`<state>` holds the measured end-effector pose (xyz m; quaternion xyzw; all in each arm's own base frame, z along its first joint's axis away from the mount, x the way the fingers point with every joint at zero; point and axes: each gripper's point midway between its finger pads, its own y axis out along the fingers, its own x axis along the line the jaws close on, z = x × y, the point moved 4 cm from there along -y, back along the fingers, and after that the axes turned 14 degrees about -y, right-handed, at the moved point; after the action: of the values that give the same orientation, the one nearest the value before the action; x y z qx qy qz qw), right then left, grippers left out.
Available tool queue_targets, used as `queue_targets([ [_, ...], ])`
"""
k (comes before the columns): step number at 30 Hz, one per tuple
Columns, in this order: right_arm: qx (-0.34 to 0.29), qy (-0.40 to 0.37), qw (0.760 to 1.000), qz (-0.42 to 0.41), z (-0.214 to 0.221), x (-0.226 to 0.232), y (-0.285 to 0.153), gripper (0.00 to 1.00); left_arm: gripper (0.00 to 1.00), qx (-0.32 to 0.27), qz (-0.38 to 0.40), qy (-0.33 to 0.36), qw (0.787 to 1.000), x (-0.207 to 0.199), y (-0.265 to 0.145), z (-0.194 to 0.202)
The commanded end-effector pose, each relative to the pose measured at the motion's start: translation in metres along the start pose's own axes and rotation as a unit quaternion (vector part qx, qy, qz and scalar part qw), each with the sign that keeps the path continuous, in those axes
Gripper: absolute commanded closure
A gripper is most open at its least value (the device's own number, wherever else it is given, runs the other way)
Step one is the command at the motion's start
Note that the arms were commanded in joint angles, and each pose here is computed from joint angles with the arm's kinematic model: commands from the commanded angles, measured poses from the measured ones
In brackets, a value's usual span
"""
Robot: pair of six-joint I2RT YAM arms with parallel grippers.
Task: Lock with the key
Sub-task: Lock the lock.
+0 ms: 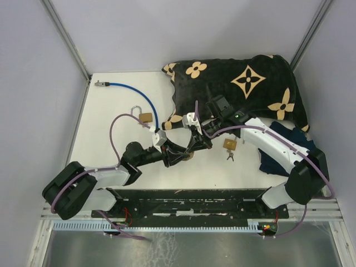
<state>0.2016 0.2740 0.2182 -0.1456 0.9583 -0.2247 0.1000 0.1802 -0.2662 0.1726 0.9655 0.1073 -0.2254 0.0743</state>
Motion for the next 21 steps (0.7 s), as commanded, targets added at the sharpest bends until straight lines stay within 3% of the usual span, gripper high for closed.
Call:
queue_targets([
  [1, -0.028, 0.058, 0.997, -0.033, -0.011, 0.028, -0.017, 0.98, 0.58, -0.081, -0.037, 0.056, 0.994, 0.007, -0.008, -0.031],
  [6, -0.051, 0.081, 0.995, -0.03, -0.016, 0.024, -0.023, 0.98, 0.38, -0.104, -0.053, 0.056, 0.992, 0.006, -0.014, -0.038],
  [12, -0.082, 0.118, 0.99, -0.003, -0.028, 0.014, -0.04, 0.98, 0.26, -0.153, -0.046, 0.063, 0.985, -0.009, -0.03, -0.047],
  [21, -0.177, 0.213, 0.958, 0.075, -0.058, -0.025, -0.068, 0.98, 0.13, -0.242, 0.017, -0.064, 0.968, -0.045, -0.041, -0.066],
])
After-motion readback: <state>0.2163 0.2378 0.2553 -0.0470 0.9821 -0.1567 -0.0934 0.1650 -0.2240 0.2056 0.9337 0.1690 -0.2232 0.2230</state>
